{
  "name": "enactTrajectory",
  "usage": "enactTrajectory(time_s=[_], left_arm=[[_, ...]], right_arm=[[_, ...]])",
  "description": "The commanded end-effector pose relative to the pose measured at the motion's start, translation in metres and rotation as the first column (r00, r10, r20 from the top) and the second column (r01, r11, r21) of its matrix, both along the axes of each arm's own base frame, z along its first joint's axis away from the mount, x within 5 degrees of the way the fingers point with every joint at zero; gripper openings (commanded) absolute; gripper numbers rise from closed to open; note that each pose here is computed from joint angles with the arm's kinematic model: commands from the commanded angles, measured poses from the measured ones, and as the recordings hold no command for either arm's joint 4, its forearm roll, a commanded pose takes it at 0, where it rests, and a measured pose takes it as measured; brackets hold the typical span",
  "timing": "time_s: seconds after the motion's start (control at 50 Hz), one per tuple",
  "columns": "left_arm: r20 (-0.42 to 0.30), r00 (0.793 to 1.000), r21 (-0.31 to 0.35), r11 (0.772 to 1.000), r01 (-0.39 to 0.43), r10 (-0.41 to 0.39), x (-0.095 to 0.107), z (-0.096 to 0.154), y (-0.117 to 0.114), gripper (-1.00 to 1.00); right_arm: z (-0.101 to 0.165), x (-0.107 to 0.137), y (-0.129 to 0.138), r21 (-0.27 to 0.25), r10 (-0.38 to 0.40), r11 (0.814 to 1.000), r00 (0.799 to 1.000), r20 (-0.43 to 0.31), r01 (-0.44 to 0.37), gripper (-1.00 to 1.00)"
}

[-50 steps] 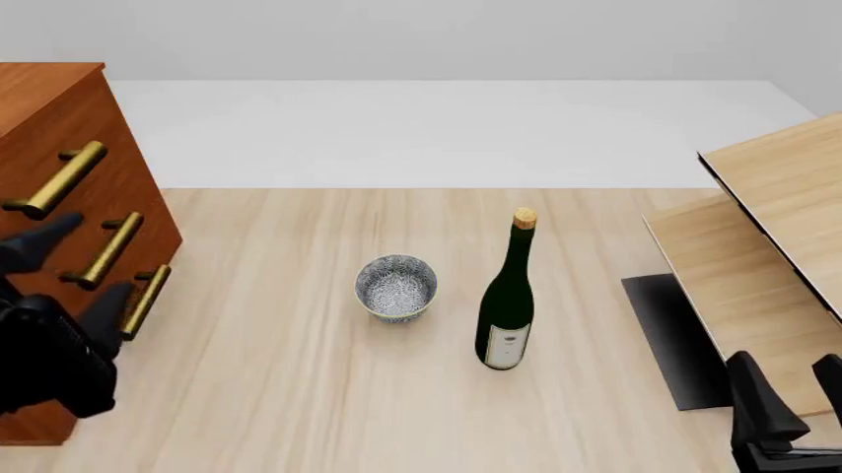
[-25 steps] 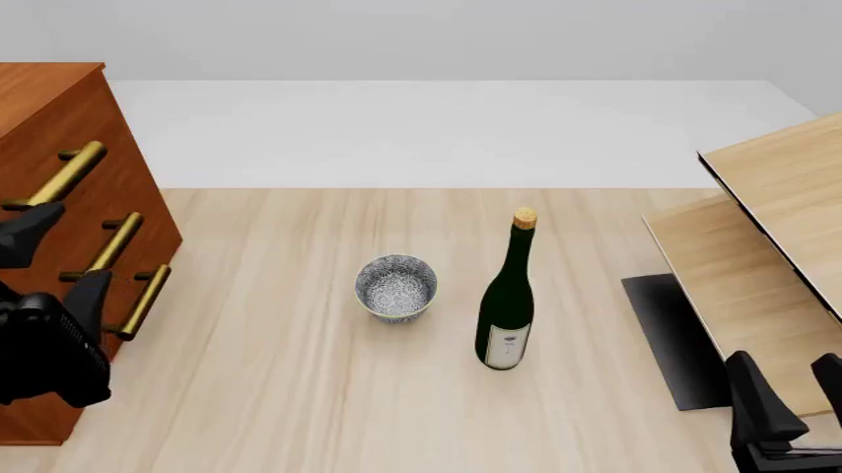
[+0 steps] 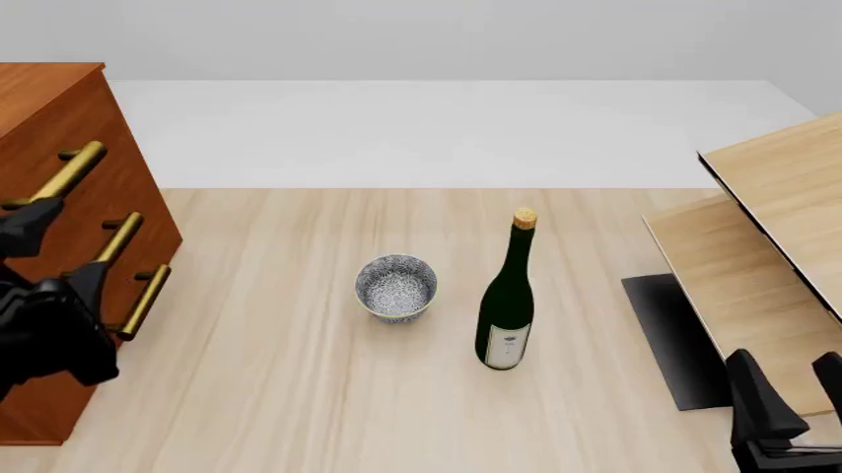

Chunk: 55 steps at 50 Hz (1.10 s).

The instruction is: Close the bottom drawer of the cabinet and open the top drawer.

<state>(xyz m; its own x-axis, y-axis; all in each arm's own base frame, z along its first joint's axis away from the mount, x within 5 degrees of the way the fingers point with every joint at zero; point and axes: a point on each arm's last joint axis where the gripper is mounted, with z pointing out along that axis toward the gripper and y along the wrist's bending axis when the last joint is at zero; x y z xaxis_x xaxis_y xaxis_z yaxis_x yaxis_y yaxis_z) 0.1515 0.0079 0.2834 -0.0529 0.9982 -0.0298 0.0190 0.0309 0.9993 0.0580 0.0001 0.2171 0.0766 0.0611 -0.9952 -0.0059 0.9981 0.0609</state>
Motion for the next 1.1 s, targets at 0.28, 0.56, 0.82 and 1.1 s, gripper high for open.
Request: enactTrajectory(time_s=[0.28, 0.56, 0.82, 1.1], left_arm=[[0.002, 0.999, -0.002, 0.999, -0.047, 0.047, 0.014, -0.002, 0.009, 1.00], [-0.002, 0.997, -0.020, 0.997, -0.071, 0.071, 0.019, -0.001, 0.013, 1.00], [-0.007, 0.995, -0.022, 0.995, -0.099, 0.099, 0.024, -0.005, 0.019, 1.00], [-0.003, 0.990, -0.035, 0.989, -0.142, 0.142, 0.029, -0.003, 0.028, 1.00]], right_arm=[[0.000, -0.001, 0.000, -0.006, 0.001, 1.000, 1.000, 0.001, -0.001, 1.00], [-0.001, -0.001, 0.000, -0.008, 0.004, 1.000, 1.000, 0.002, -0.004, 1.00], [-0.002, -0.002, 0.000, -0.014, 0.005, 1.000, 1.000, 0.003, -0.005, 1.00], [-0.002, -0.002, 0.001, -0.023, 0.009, 1.000, 1.000, 0.005, -0.008, 1.00]])
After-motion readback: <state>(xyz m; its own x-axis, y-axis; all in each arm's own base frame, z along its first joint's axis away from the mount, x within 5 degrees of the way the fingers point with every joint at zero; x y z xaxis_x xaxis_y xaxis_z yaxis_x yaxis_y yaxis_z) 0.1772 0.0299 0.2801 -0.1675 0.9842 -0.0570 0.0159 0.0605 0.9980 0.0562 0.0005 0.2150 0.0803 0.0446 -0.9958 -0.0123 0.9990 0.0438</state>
